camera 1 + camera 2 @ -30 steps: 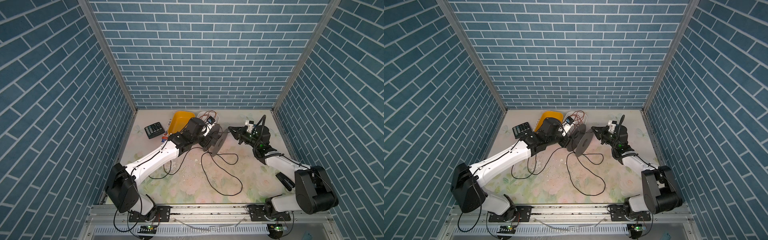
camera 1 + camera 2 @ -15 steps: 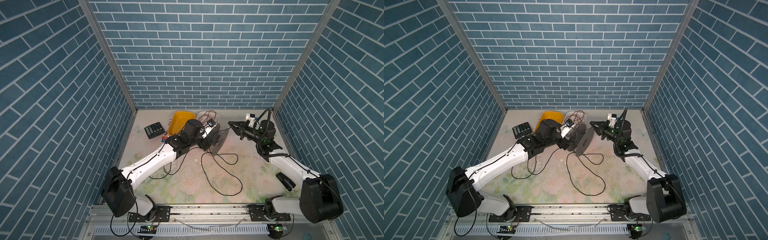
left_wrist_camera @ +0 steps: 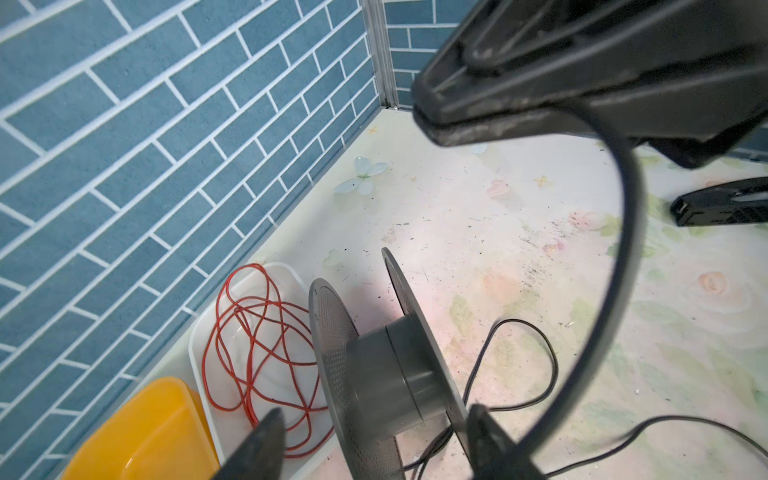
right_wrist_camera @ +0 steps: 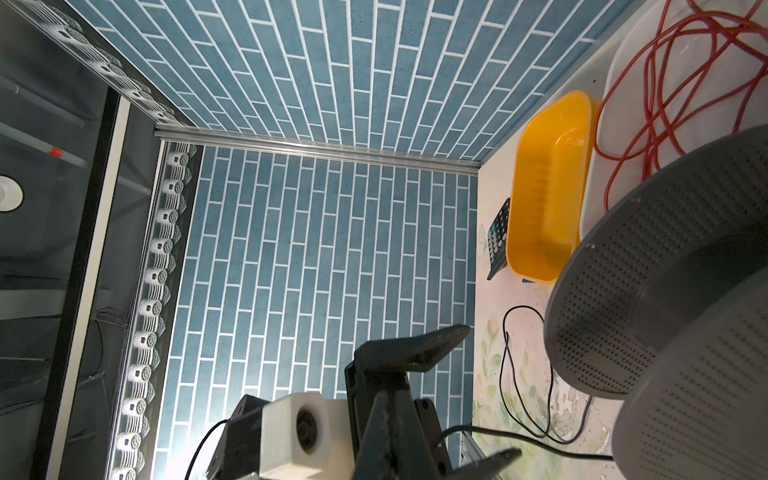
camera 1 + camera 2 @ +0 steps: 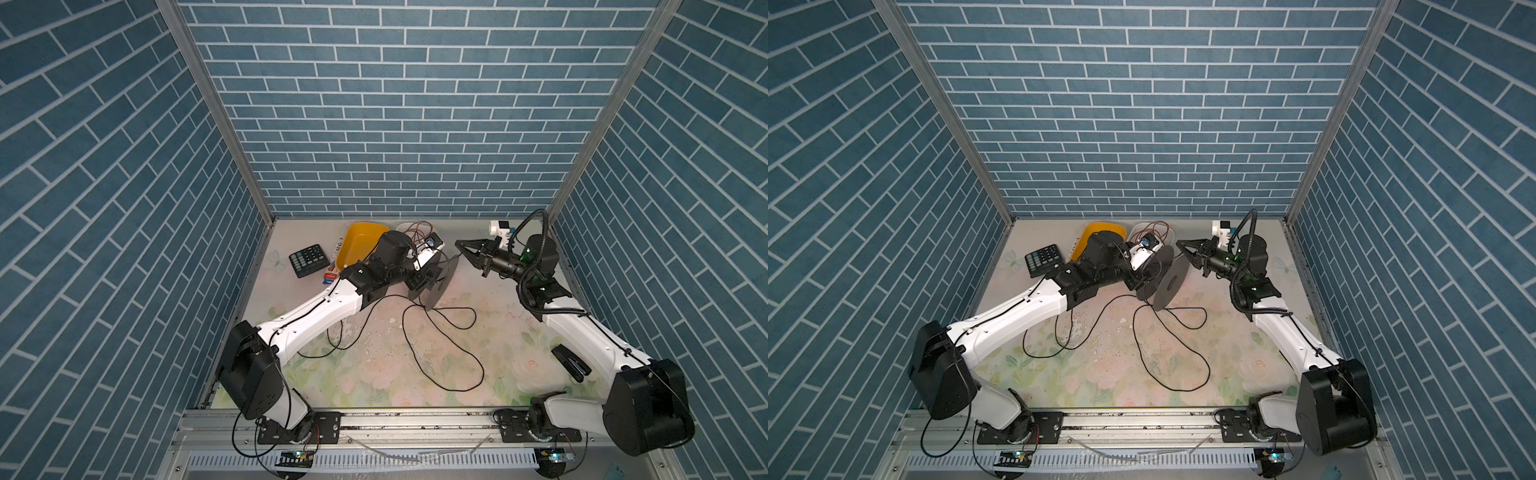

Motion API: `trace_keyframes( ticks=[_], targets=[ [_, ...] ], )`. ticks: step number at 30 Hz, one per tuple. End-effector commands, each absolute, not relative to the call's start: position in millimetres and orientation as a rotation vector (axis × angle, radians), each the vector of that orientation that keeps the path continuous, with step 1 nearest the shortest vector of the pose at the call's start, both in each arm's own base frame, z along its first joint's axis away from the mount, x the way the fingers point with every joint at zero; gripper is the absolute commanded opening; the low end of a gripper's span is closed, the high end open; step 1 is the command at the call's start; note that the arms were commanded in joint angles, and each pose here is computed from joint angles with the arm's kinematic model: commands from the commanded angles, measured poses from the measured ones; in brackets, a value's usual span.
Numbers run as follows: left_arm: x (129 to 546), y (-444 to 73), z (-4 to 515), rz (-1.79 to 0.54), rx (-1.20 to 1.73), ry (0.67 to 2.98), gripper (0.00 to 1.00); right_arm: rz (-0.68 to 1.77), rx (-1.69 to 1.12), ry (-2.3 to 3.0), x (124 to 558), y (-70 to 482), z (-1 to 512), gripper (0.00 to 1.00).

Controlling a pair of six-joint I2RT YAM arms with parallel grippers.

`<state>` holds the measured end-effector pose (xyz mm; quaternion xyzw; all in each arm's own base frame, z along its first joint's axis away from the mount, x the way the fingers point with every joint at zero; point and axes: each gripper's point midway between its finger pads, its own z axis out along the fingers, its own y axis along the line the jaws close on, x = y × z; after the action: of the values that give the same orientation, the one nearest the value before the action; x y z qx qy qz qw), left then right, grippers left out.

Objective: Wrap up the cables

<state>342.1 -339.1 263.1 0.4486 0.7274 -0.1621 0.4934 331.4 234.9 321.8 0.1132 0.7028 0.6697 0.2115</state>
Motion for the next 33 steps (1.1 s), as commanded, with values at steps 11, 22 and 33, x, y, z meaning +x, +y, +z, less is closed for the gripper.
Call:
trace_keyframes(
  ticks=[11,22,33],
  targets=[
    [329,-337,290,-0.548,0.948,1.816,0.00,1.551,0.047,1.937,310,221,336,0.50],
    [344,-304,301,-0.532,0.426,2.124,0.00,0.825,-0.210,1.937,283,199,289,0.75],
    [346,-305,306,-0.672,0.146,2.200,0.00,0.468,-0.538,1.631,242,256,283,0.69]
  ],
)
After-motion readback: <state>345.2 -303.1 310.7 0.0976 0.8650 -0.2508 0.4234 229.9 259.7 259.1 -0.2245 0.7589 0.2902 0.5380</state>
